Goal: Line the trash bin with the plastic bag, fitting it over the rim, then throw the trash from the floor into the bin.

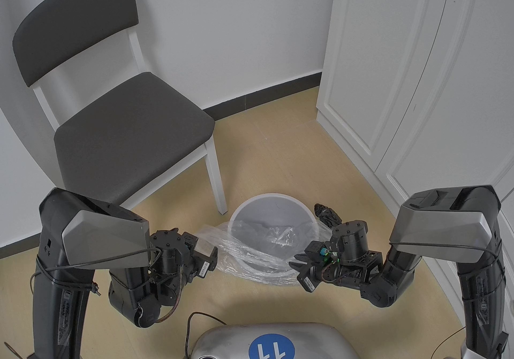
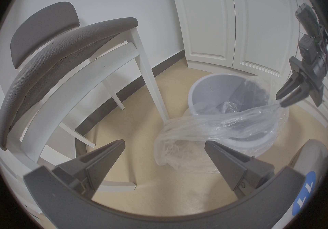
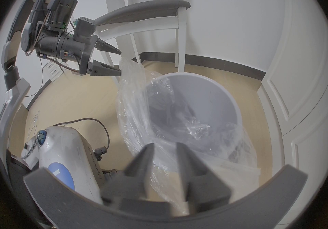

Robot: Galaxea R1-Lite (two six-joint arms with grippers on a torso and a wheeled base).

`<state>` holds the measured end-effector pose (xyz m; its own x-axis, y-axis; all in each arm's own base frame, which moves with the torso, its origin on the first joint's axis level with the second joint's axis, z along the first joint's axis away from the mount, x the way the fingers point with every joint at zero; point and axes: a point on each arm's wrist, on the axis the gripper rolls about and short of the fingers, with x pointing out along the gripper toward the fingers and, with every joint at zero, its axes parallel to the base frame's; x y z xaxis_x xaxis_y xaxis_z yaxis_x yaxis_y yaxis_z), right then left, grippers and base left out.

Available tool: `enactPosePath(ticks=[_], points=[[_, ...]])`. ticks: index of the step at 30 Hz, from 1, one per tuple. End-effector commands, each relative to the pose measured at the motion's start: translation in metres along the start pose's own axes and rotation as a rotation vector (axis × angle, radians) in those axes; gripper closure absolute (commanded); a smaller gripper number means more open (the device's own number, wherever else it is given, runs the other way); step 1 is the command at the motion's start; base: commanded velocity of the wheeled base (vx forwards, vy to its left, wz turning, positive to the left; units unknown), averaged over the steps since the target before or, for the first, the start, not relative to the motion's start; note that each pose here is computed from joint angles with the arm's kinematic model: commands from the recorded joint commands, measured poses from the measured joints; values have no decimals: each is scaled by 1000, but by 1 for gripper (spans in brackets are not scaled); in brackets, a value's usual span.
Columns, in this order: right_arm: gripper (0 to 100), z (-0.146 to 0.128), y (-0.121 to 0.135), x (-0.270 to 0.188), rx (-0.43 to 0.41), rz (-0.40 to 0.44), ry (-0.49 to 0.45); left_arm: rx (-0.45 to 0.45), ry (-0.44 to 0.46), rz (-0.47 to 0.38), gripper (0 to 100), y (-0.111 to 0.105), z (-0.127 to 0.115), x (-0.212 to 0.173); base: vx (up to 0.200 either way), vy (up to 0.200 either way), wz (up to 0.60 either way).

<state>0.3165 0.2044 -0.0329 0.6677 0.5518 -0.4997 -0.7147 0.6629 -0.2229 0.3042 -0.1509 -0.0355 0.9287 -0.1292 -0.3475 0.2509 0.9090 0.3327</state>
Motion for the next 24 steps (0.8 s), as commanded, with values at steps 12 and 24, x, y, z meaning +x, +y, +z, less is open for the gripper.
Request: enactPosePath(ticks=[12, 24], points=[[100, 46, -44, 6, 132, -185, -288, -16, -36, 43, 0, 5, 14, -4, 0, 0, 0], [100, 61, -45, 74, 267, -400, -436, -25, -63, 47, 0, 2, 20, 0, 0, 0, 0]])
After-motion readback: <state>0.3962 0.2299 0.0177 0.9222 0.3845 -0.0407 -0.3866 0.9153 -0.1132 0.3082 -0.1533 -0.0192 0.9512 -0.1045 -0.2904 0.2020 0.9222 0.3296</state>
